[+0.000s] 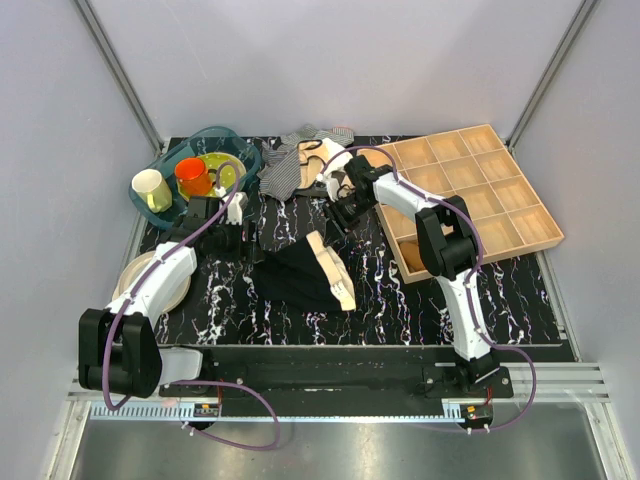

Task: Roll the underwear
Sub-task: Flatten out the underwear at the center of the board.

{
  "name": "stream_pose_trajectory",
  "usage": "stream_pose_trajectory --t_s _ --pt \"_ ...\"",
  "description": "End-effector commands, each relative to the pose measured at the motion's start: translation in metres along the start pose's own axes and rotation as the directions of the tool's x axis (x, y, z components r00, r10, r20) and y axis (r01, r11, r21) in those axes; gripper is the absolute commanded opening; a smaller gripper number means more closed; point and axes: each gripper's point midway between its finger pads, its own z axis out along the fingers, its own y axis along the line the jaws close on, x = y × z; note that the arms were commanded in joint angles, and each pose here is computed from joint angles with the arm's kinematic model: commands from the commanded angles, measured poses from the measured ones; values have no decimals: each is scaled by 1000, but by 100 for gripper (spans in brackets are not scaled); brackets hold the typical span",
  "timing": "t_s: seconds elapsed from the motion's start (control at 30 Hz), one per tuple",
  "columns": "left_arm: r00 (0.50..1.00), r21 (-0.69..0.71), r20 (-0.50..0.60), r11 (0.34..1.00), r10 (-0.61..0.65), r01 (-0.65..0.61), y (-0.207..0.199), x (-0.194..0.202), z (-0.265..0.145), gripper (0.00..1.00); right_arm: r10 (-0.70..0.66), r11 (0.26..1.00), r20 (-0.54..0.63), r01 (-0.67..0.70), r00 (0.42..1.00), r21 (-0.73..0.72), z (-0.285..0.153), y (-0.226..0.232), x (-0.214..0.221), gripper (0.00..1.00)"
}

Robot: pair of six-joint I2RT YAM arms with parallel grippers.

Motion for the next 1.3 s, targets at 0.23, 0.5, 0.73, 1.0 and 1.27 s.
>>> stream_pose_trajectory --t_s 0.23,0.5,0.73,1.0,1.27 --pt "999 16 31 1000 26 -26 -3 -8 -3 79 28 999 38 -27 999 -33 20 8 -29 40" --pt "999 17 22 1000 23 -23 -2 -5 -2 79 37 999 31 -37 999 -9 28 -1 -31 40" --pt "999 20 24 1000 23 -24 -3 -6 -2 80 14 1000 34 -15 999 22 25 -4 -32 43" --pt "1000 19 17 1000 22 -23 -3 -4 -1 80 47 999 23 -47 999 -7 35 -7 -27 41" --pt "1000 24 -9 1000 12 -12 -2 1 4 80 14 999 56 -11 998 -43 23 10 -39 4"
